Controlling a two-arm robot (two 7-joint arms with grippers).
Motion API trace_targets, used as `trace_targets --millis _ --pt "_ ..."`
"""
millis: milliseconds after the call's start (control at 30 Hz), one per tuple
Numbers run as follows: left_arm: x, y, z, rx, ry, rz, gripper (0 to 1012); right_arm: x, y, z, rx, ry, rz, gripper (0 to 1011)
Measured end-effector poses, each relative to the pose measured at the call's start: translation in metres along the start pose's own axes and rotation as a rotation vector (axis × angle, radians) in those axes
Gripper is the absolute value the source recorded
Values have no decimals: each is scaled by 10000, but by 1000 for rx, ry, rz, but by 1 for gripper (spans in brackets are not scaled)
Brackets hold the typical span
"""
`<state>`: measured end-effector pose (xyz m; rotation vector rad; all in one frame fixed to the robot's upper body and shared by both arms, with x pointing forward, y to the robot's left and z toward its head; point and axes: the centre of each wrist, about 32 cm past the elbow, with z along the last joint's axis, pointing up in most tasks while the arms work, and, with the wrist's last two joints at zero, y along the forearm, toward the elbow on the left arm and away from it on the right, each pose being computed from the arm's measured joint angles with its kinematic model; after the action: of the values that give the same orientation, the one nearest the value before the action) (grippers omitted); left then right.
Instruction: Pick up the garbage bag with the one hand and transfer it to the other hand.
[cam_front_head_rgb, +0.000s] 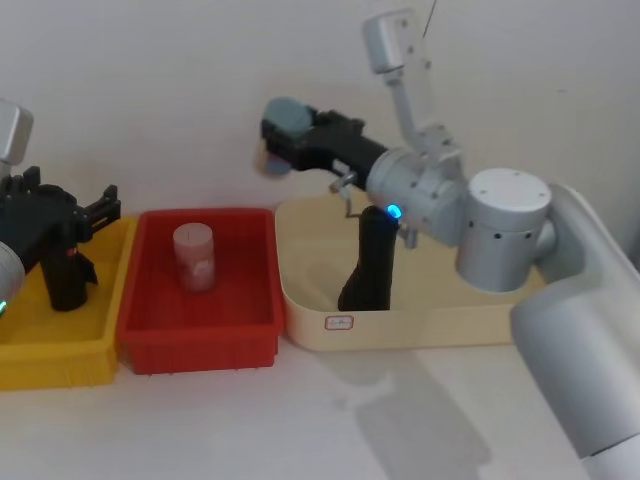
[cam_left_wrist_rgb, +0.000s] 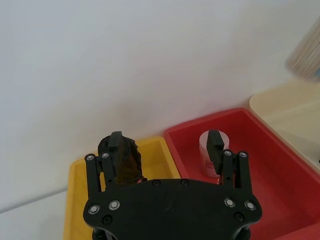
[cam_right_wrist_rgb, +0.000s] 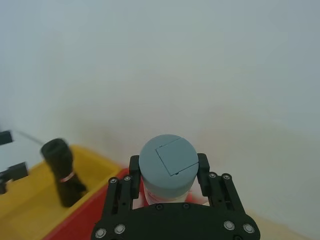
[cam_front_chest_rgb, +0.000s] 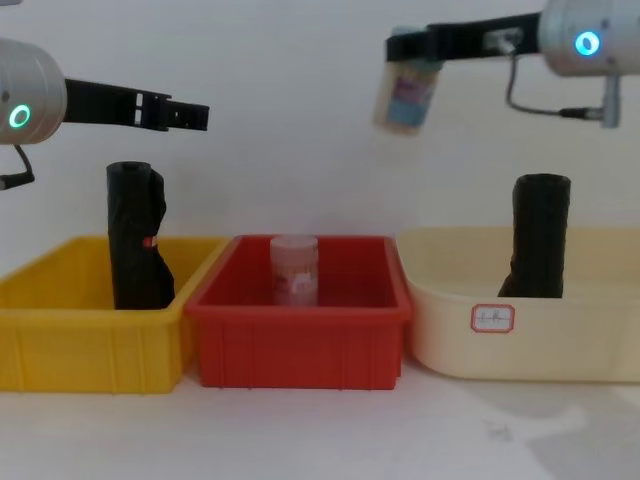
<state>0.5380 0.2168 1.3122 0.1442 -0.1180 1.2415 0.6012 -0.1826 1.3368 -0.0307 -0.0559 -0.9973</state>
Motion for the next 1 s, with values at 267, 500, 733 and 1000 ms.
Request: trace_targets --millis 267,500,733,1000 --pt "0 0 0 0 0 0 1001 132 -127 43 29 -48 -41 646" --pt "0 0 0 0 0 0 1001 212 -196 0 32 -110 -50 846" --pt "0 0 0 0 0 0 1001 226 -228 -98 25 -144 -43 1000" --pt "0 0 0 0 0 0 1001 109 -329 -217 36 -145 -24 999"
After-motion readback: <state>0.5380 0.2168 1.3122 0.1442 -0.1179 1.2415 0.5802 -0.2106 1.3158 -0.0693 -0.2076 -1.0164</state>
